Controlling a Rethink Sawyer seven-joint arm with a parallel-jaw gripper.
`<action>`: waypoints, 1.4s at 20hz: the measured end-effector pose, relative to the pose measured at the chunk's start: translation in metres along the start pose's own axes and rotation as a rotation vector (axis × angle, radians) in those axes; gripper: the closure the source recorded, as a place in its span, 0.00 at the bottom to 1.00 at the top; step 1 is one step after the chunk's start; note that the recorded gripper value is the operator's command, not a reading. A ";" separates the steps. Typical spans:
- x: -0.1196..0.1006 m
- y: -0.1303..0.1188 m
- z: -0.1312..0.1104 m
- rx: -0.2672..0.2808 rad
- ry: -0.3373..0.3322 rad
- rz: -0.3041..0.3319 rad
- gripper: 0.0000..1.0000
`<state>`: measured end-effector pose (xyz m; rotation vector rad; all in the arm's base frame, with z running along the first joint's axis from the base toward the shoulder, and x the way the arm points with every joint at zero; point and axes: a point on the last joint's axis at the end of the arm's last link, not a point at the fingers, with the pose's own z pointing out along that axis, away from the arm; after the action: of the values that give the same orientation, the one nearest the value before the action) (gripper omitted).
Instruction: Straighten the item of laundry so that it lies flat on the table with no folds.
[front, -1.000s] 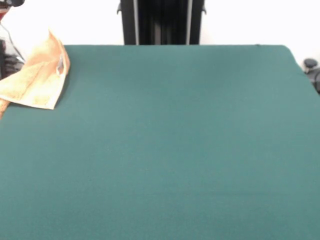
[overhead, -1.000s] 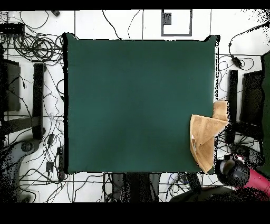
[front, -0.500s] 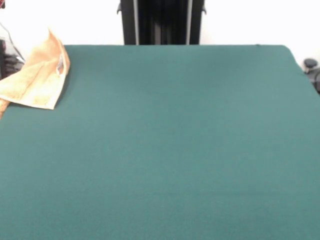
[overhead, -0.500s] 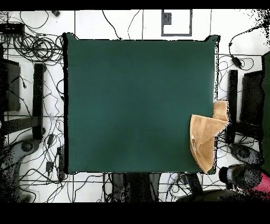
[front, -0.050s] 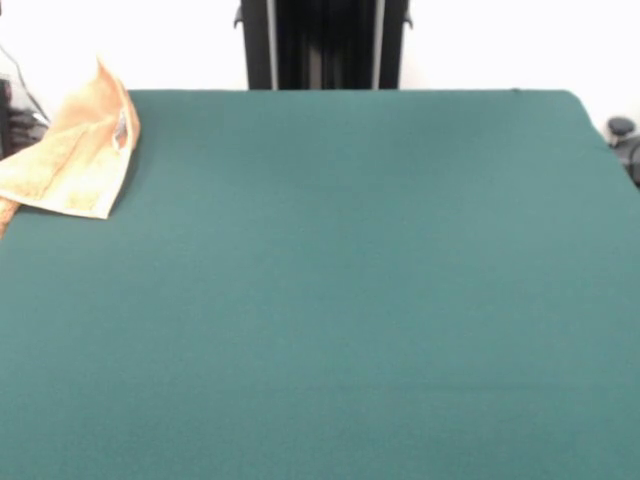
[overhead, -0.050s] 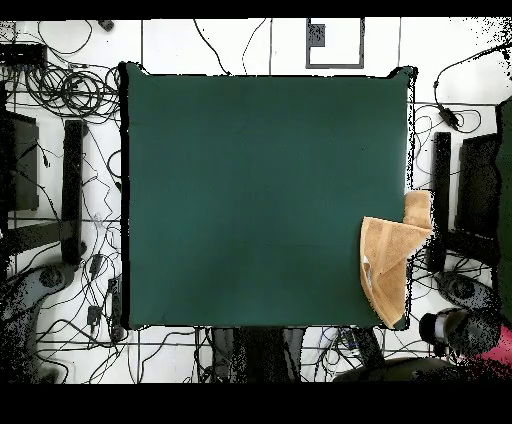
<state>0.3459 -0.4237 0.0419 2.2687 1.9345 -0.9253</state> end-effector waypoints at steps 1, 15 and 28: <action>0.000 0.000 0.000 0.000 0.000 -0.001 0.00; 0.011 -0.003 0.056 -0.049 0.010 0.000 0.00; -0.019 -0.019 0.055 -0.076 -0.001 0.060 0.00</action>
<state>0.3048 -0.4577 0.0121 2.2698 1.8568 -0.8312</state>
